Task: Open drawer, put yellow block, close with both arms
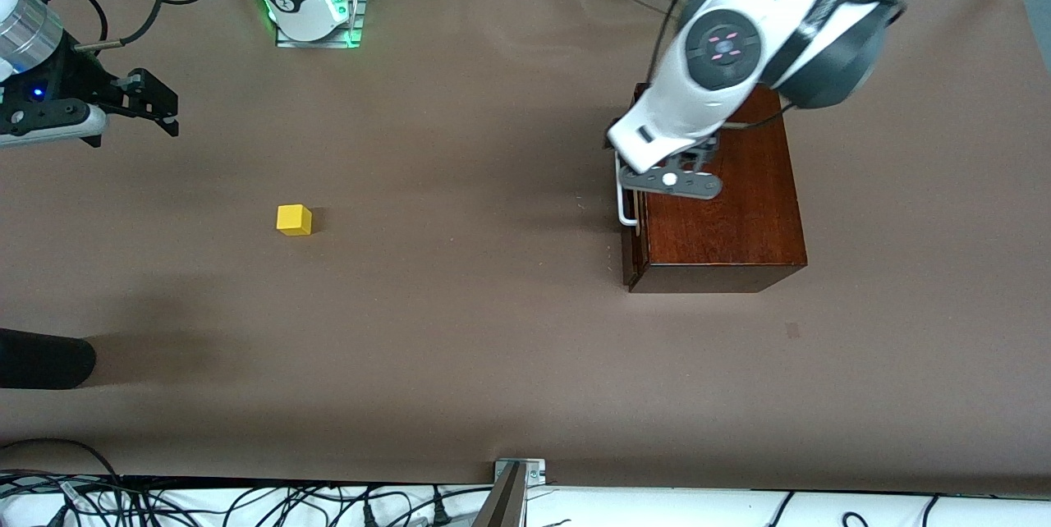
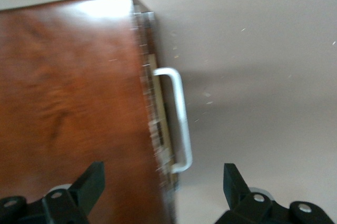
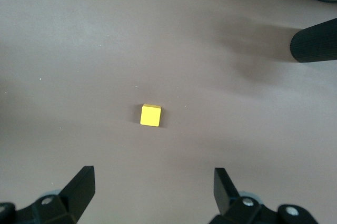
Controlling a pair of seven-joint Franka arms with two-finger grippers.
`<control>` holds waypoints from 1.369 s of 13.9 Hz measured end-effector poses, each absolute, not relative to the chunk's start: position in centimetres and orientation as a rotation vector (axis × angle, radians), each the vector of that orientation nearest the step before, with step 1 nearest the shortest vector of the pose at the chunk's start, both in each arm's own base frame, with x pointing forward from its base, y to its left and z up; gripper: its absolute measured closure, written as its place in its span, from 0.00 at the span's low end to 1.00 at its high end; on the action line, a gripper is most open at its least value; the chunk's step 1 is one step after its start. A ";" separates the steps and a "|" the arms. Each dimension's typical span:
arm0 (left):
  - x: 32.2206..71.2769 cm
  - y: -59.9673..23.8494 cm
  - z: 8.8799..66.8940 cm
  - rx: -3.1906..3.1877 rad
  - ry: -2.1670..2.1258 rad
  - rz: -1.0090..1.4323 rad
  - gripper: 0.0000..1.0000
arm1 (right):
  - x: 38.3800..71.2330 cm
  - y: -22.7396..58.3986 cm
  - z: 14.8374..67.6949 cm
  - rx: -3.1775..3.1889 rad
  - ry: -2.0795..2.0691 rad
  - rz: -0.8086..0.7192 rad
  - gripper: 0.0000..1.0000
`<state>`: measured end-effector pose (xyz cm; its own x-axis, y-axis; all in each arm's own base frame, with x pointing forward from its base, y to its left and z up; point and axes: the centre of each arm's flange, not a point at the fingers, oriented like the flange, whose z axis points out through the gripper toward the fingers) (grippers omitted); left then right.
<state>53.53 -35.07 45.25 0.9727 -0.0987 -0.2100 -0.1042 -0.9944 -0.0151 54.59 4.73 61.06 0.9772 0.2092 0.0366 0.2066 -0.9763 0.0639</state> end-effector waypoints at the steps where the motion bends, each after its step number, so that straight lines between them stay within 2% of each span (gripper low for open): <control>1: 53.3 -36.5 43.5 -3.072 0.152 0.315 0.00 | 54.6 4.7 61.1 3.064 0.322 0.067 0.00; 7: 53.0 -38.4 35.9 -3.025 0.104 0.251 0.00 | 54.6 4.7 61.1 3.064 0.321 0.068 0.00; 19: 49.6 -41.3 29.9 -2.961 0.034 0.152 0.00 | 54.7 4.7 61.1 3.064 0.320 0.078 0.00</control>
